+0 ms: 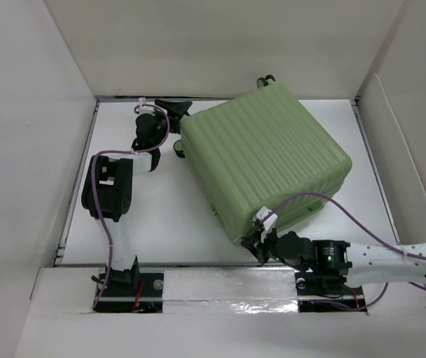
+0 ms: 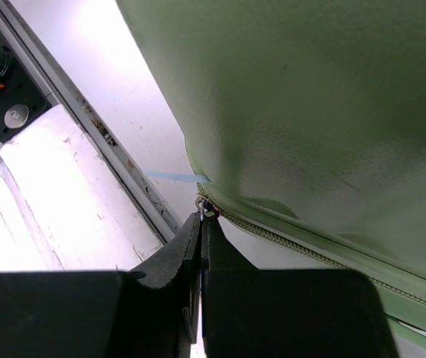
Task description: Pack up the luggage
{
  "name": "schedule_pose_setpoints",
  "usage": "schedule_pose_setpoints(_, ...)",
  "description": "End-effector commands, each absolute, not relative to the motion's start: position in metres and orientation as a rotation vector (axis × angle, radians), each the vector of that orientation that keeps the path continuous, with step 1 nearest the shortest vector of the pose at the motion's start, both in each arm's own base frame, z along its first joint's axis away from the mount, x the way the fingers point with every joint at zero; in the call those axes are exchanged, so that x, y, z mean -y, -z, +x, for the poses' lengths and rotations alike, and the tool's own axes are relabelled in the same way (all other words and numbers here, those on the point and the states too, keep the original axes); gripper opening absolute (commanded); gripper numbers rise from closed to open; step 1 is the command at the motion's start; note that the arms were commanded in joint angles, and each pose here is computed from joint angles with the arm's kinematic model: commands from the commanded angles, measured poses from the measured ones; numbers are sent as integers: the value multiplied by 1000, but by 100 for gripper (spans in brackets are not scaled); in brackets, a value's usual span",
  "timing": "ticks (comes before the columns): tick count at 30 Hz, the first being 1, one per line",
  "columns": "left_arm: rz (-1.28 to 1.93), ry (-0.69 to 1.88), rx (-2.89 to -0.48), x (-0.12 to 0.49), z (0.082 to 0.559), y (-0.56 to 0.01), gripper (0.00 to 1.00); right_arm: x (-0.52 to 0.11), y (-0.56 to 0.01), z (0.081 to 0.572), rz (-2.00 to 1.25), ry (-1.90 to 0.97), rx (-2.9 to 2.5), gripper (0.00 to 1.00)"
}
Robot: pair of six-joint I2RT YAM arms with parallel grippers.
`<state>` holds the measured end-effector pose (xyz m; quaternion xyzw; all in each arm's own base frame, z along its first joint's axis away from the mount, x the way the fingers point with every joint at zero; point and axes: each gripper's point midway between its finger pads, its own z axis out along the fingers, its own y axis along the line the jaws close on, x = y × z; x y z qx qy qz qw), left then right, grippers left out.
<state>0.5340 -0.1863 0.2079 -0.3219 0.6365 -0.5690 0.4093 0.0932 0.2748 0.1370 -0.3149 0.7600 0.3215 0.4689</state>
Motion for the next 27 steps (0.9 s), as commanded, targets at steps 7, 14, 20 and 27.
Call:
schedule_pose_setpoints(7,-718,1357,-1383,133,481,-243,0,-280,-234,123,-519,-939,-1645,0)
schedule_pose_setpoints(14,-691,1211,-1423,121,395,-209,0,-227,-302,208,-462,-756,-1467,0)
schedule_pose_setpoints(20,-674,1160,-1475,118,340,-191,0,-198,-344,286,-477,-661,-1417,0)
schedule_pose_setpoints(27,-587,1049,-1337,99,338,-275,0,-230,-232,232,-577,-823,-1601,0)
